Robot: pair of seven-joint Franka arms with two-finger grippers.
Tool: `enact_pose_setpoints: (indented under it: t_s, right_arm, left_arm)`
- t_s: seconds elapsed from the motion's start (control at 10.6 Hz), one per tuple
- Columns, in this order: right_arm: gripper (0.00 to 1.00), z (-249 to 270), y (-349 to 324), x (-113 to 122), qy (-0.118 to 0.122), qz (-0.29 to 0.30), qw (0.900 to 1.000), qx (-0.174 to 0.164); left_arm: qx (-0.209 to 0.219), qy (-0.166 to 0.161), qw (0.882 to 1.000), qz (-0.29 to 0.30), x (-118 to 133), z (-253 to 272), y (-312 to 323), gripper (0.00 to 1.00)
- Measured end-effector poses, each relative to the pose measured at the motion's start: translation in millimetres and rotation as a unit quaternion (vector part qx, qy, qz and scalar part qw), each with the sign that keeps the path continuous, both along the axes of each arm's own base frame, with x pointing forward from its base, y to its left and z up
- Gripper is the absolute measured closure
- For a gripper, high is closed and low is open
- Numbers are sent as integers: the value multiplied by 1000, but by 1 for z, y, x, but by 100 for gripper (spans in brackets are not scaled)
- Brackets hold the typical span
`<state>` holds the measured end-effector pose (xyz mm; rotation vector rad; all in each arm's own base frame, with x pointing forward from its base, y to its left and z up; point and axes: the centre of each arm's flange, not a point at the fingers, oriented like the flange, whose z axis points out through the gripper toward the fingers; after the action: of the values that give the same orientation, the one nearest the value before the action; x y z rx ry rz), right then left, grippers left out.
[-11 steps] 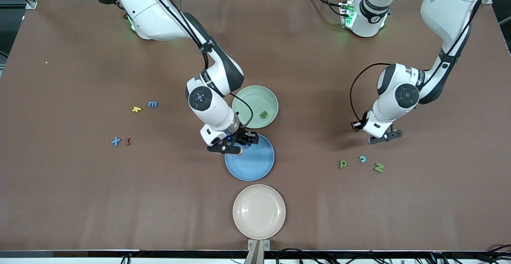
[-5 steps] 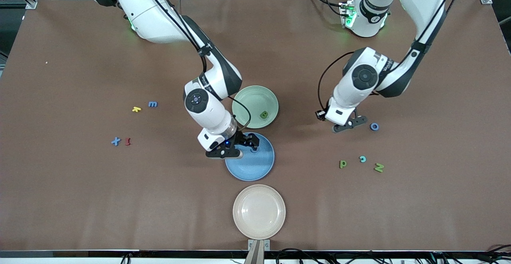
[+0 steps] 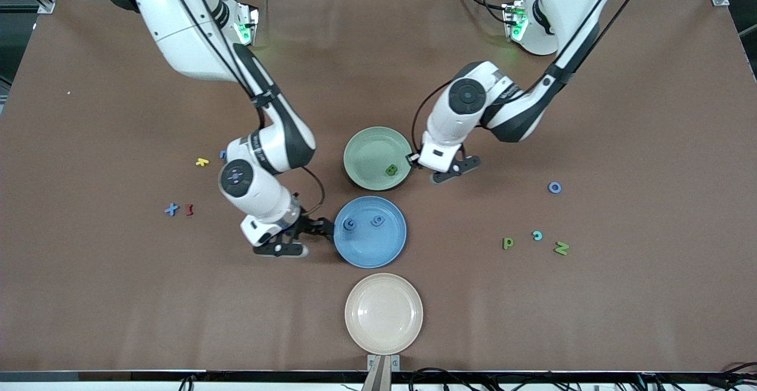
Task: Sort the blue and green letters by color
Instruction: 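Release g onto blue plate while the left gripper releases u onto green plate, then reach the right gripper to blue E while the left gripper reaches green d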
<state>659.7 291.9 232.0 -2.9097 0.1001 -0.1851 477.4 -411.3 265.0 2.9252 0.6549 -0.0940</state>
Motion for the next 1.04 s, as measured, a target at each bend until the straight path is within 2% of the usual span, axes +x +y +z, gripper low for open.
enact_pose_setpoints:
  t_s: [0.19,0.38,0.47,0.57,0.76,0.85,1.04]
  right_arm:
    - [0,8,-54,1,3,3,1000,-10]
    - [0,10,-106,-8,13,5,999,-29]
    - [0,8,-134,-13,21,-1,999,-40]
    - [0,7,-164,-19,41,-15,998,-50]
    - [0,14,-222,-28,100,-54,991,-66]
    - [0,21,-245,-31,120,-72,988,-69]
    - [0,29,-272,-43,134,-98,984,-71]
  left_arm:
    - [-13,12,1000,9,-7,-9,-36,73]
    - [-19,23,1000,10,-9,-25,-57,73]
    - [-17,23,1000,9,-8,-31,-61,73]
    - [-15,21,1000,7,-7,-35,-66,70]
    - [-11,14,1000,1,-10,-36,-74,44]
    - [-13,10,1000,1,-8,-32,-78,30]
    - [-24,-9,1000,9,9,-12,-79,4]
